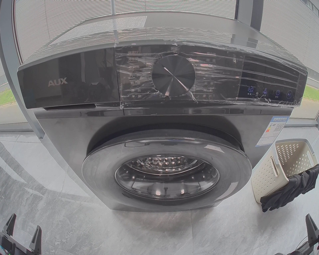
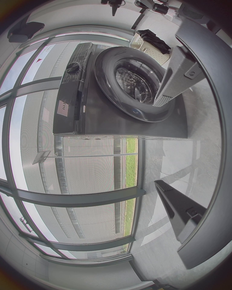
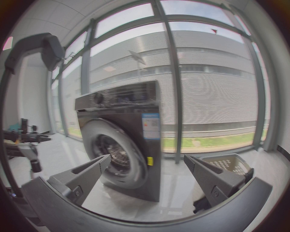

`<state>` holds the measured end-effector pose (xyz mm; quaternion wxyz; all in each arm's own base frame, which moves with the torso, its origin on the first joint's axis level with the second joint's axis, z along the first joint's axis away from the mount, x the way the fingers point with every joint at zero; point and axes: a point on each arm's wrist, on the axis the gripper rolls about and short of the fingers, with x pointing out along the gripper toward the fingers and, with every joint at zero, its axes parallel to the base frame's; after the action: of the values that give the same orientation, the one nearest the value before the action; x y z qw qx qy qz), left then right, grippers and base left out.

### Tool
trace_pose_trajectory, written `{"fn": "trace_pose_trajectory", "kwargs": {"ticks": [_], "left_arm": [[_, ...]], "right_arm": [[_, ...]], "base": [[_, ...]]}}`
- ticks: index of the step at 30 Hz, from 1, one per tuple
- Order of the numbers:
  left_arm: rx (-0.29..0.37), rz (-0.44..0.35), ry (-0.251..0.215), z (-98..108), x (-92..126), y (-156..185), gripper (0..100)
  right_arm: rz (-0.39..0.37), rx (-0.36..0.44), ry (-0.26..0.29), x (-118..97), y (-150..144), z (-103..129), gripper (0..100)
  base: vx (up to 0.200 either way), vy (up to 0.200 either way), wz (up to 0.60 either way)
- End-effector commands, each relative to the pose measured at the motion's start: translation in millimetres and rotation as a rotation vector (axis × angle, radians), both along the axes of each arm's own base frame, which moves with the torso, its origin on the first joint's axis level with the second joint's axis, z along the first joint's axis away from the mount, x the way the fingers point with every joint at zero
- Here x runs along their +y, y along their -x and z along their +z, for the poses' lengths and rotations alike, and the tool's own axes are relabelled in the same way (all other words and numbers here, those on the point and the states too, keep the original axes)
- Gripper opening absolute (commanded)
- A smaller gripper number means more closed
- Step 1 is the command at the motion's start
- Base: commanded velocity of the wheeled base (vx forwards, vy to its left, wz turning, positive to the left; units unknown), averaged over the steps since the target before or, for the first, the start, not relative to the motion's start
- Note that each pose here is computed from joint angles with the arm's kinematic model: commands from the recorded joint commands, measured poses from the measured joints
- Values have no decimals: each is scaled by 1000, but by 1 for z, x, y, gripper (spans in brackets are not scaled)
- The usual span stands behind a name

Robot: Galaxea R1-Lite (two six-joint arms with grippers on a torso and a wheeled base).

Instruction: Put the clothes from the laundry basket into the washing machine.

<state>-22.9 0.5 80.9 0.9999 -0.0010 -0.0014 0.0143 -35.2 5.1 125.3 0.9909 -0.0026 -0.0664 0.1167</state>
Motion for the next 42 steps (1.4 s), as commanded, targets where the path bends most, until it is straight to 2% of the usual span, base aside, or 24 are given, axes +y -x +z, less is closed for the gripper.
{"fn": "trace_pose_trajectory", "kwargs": {"ticks": [1, 2, 3, 5, 6, 7, 9, 10, 11, 14, 16, 22, 25, 31, 36, 42], "left_arm": [[0, 1, 1, -5, 0, 0, 100], [0, 1, 1, -5, 0, 0, 100], [0, -1, 1, -5, 0, 0, 100], [0, -1, 1, -5, 0, 0, 100], [0, -1, 1, -5, 0, 0, 100], [0, -1, 1, -5, 0, 0, 100], [0, -1, 1, -5, 0, 0, 100], [0, -1, 1, -5, 0, 0, 100], [0, -1, 1, -5, 0, 0, 100], [0, -1, 1, -5, 0, 0, 100], [0, -1, 1, -5, 0, 0, 100], [0, -1, 1, -5, 0, 0, 100], [0, -1, 1, -5, 0, 0, 100], [1, -1, 1, -5, 0, 0, 100], [0, -1, 1, -5, 0, 0, 100], [0, -1, 1, -5, 0, 0, 100]], "right_arm": [[330, 237, 50, 7, -34, 38, 100], [334, 244, 50, 7, -35, 38, 100], [378, 302, 48, 8, -51, 41, 100], [427, 334, 62, 9, -67, 43, 100], [427, 334, 62, 9, -67, 43, 100], [470, 364, 77, 12, -81, 44, 100], [510, 407, 85, 16, -95, 43, 100], [515, 412, 86, 16, -98, 43, 100], [526, 455, 87, 20, -111, 40, 100], [511, 514, 97, 26, -130, 35, 100], [505, 527, 105, 32, -143, 33, 100], [499, 524, 108, 44, -170, 31, 100], [472, 527, 112, 49, -182, 29, 100], [462, 487, 108, 55, -200, 27, 100], [428, 472, 115, 58, -209, 24, 100], [450, 480, 123, 66, -214, 23, 100]], "base": [[0, 0, 0], [0, 0, 0], [0, 0, 0], [0, 0, 0], [0, 0, 0], [0, 0, 0], [0, 0, 0], [0, 0, 0], [0, 0, 0], [0, 0, 0], [0, 0, 0], [0, 0, 0], [0, 0, 0], [0, 0, 0], [0, 0, 0], [0, 0, 0]]}}
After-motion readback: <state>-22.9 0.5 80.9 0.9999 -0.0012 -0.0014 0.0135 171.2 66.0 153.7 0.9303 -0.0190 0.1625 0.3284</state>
